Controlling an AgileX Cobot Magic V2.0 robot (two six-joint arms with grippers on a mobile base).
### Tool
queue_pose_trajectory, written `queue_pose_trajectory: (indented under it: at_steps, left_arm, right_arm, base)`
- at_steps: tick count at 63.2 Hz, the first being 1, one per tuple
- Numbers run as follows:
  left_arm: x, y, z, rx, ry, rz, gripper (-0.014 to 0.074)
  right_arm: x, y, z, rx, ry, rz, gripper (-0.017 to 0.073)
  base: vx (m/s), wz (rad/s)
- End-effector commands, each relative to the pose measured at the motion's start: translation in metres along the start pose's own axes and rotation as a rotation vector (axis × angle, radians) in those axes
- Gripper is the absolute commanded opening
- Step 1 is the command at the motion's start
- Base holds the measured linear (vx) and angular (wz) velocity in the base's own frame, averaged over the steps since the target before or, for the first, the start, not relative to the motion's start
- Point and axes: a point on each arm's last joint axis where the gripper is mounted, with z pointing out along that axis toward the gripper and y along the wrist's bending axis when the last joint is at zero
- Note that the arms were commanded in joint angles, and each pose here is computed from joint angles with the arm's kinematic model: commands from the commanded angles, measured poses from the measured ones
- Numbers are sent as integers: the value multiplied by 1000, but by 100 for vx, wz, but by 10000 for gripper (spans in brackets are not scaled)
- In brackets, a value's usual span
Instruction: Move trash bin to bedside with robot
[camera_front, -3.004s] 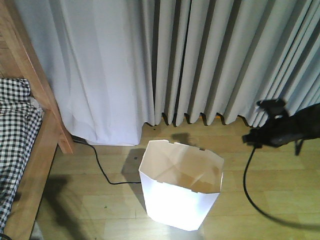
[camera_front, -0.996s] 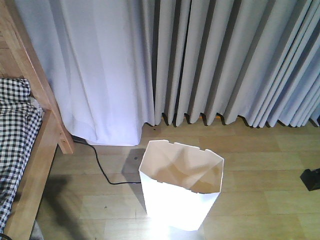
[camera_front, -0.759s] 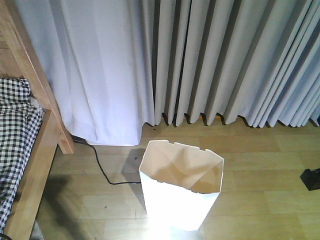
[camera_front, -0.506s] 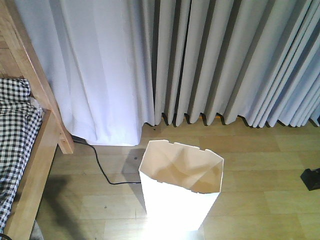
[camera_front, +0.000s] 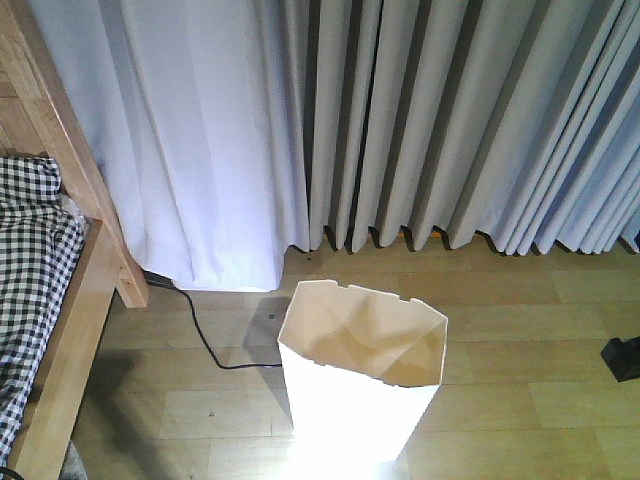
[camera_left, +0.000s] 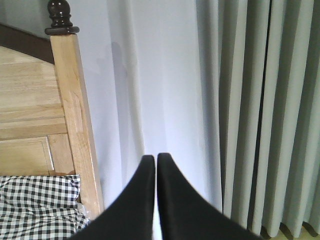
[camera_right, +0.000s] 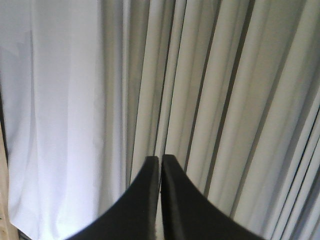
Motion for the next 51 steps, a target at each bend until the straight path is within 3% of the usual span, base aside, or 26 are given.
queue_pose_trajectory:
  at_steps: [1,22,28,39,51]
  left_arm:
    - [-3,0,0,1,-69,-24,-6]
    - [-3,0,0,1,-69,-24,-6]
    - [-3,0,0,1,-69,-24,-6]
    - [-3,0,0,1,-69,-24,-6]
    - [-3,0,0,1,-69,-24,-6]
  right_arm:
    - [-10,-4,0,36,-35,-23,-8]
    - [-12,-4,-2,36,-59,19,-8]
    - [-8,-3,-7,37,-90,1,-8]
    - [29,1,-23,40,-134,6,-8]
    - [63,5,-33,35,-133,74,-8]
  base:
    - [0,0]
    - [0,0]
    - [0,0]
    - [0,0]
    - [0,0]
